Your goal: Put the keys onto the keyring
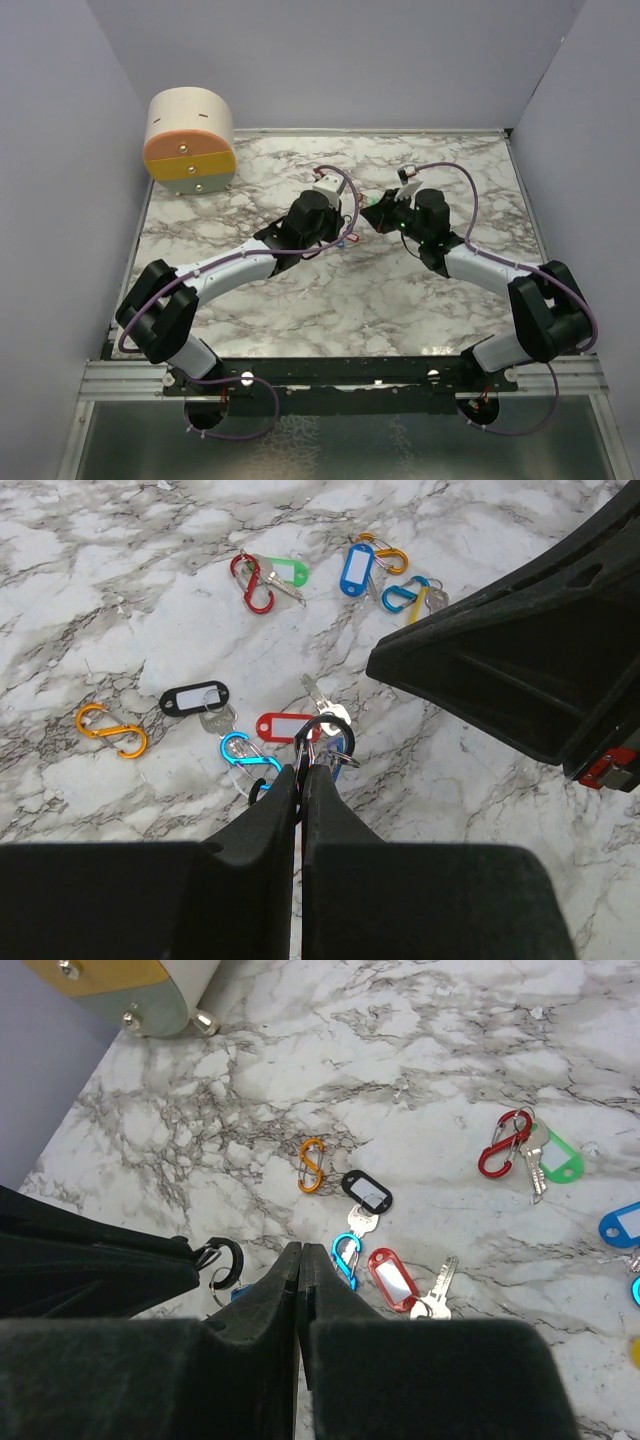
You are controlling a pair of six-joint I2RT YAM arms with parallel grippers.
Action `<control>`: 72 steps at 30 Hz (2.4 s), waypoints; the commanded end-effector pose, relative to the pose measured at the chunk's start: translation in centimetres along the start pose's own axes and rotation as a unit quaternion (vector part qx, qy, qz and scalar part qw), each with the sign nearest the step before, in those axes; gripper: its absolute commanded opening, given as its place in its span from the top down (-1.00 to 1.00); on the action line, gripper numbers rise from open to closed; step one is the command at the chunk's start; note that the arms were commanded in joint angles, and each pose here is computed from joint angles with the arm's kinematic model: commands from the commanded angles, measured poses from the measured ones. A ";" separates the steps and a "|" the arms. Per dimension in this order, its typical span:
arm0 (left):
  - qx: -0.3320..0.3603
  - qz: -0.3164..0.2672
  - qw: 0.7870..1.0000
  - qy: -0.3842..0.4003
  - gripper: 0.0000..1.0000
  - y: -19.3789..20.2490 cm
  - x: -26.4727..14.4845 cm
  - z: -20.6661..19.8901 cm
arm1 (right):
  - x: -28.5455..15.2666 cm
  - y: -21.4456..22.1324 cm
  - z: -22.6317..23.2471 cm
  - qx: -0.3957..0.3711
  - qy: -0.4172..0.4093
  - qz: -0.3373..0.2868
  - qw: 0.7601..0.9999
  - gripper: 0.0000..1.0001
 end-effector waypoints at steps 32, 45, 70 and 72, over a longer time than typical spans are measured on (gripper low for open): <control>0.010 0.052 0.999 0.001 1.00 -0.6 0.6 -0.4 | -2.6 -0.6 1.8 -0.095 -0.092 0.014 0.991 0.25; 0.010 0.088 0.996 0.003 1.00 -0.2 1.4 -0.4 | -1.9 0.0 1.8 -0.102 -0.084 0.041 0.990 0.26; -0.011 0.138 0.990 0.043 1.00 0.7 2.3 0.4 | -1.6 0.1 1.2 -0.084 0.028 0.043 0.995 0.30; -0.016 0.141 0.989 0.049 1.00 0.9 2.4 0.6 | -1.6 0.1 1.1 -0.088 0.029 0.049 0.995 0.30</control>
Point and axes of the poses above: each gripper's point midway between its finger pads, its own x axis out along the fingers, its own z axis along the line the jaws close on, y = z × x, the point moved 9 cm from there along -x, back along the fingers, and after that the axes turned 6 degrees about -x, right-handed, at the moved point
